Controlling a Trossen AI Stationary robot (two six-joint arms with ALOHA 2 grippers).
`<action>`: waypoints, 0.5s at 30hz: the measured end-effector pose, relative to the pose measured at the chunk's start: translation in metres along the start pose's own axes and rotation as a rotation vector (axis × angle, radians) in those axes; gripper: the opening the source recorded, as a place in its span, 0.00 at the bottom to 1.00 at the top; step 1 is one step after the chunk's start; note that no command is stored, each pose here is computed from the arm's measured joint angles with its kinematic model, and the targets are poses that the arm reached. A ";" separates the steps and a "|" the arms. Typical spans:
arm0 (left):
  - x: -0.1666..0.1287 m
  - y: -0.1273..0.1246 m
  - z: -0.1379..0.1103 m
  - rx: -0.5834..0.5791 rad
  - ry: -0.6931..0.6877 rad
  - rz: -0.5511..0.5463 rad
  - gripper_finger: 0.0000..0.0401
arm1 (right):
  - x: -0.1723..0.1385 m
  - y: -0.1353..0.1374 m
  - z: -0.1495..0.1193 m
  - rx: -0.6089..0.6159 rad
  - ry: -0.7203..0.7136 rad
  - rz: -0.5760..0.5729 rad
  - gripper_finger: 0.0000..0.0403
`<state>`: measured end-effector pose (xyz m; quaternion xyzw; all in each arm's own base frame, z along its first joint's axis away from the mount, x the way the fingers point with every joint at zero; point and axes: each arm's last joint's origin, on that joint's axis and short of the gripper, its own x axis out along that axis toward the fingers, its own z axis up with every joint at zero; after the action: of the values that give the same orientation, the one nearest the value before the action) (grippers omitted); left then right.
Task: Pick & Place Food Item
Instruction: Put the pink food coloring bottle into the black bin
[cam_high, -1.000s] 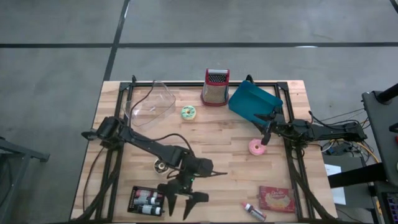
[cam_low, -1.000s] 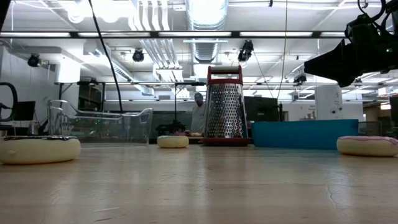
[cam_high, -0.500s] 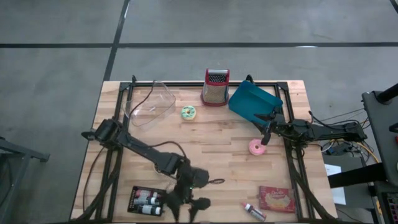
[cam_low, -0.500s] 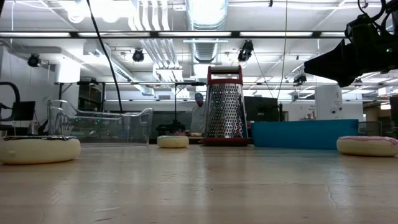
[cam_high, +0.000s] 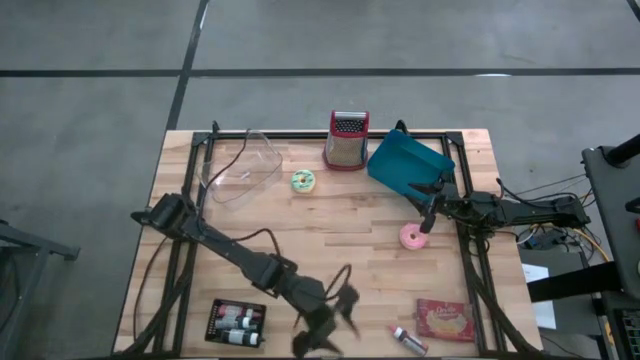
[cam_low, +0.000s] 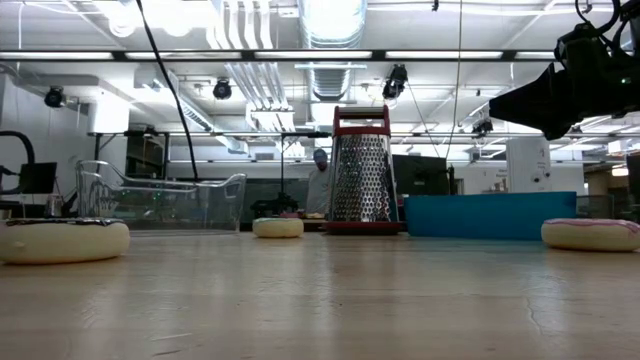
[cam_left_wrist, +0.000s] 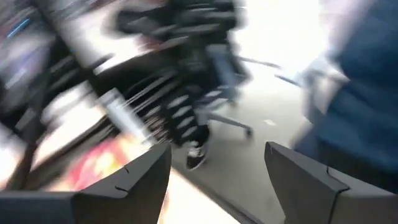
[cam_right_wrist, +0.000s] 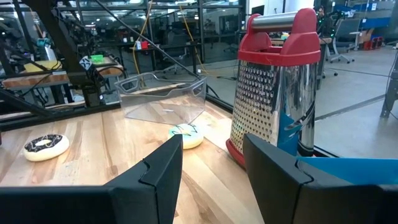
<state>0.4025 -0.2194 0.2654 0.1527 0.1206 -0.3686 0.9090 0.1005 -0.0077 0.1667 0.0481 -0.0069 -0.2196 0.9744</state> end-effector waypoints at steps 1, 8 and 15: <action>-0.001 0.005 0.000 -0.087 0.004 0.059 0.66 | 0.000 0.000 0.000 0.000 0.000 0.001 0.41; -0.012 0.038 -0.012 -0.528 0.001 0.222 0.66 | 0.000 0.000 0.000 0.000 0.000 0.000 0.41; -0.023 0.067 -0.030 -0.586 0.028 0.278 0.66 | 0.000 0.000 0.000 0.000 0.001 0.000 0.41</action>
<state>0.4305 -0.1481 0.2575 -0.0954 0.2123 -0.1885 0.9541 0.1006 -0.0077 0.1666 0.0481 -0.0066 -0.2197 0.9744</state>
